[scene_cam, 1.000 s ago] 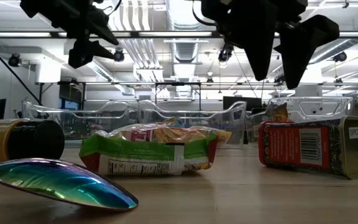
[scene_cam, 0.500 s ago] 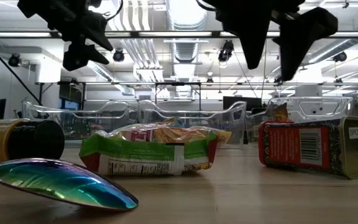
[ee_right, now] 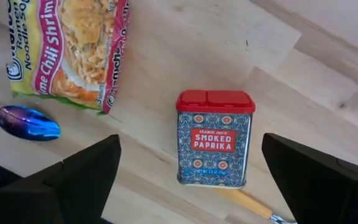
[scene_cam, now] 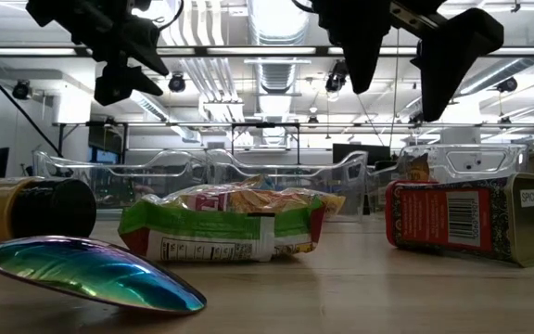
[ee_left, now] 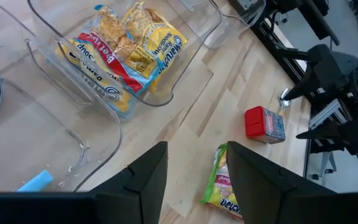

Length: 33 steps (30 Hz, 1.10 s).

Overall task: Pick & Place Food Item
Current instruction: Put the red seasoning can into the right transparent bin

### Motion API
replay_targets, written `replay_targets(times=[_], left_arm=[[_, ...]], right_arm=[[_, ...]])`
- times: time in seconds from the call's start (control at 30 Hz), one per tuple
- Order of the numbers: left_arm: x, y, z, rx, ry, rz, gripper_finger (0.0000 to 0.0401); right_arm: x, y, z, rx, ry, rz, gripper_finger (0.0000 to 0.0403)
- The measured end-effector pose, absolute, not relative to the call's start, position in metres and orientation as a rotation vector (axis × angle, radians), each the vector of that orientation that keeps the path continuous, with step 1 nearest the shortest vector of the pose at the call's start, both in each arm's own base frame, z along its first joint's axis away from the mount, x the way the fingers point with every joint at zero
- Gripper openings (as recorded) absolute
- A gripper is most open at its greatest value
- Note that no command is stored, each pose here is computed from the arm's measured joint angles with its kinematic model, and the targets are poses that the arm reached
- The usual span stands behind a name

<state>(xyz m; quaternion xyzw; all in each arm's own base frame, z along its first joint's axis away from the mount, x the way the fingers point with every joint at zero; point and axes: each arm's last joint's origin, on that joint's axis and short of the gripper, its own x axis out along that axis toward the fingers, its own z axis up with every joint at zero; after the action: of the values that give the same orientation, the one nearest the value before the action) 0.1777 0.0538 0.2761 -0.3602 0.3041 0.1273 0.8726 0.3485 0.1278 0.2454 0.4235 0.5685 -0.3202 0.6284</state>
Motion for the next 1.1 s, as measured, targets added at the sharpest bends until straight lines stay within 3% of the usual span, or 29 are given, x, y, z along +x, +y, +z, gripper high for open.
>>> replay_targets(times=[0.47,0.9,1.1], left_arm=[[0.178,0.054,0.276,-0.753,0.635,0.266,0.0172],[0.178,0.054,0.276,-0.731,0.640,0.259,0.0172],[0.177,0.054,0.276,-0.730,0.644,0.259,0.0172]], right_arm=[[0.348,0.130,0.241,0.933,1.303,-0.746,0.0388],[0.357,0.137,0.223,0.899,1.427,-0.619,0.0400],[0.357,0.138,0.206,0.927,1.462,-0.767,0.0400]])
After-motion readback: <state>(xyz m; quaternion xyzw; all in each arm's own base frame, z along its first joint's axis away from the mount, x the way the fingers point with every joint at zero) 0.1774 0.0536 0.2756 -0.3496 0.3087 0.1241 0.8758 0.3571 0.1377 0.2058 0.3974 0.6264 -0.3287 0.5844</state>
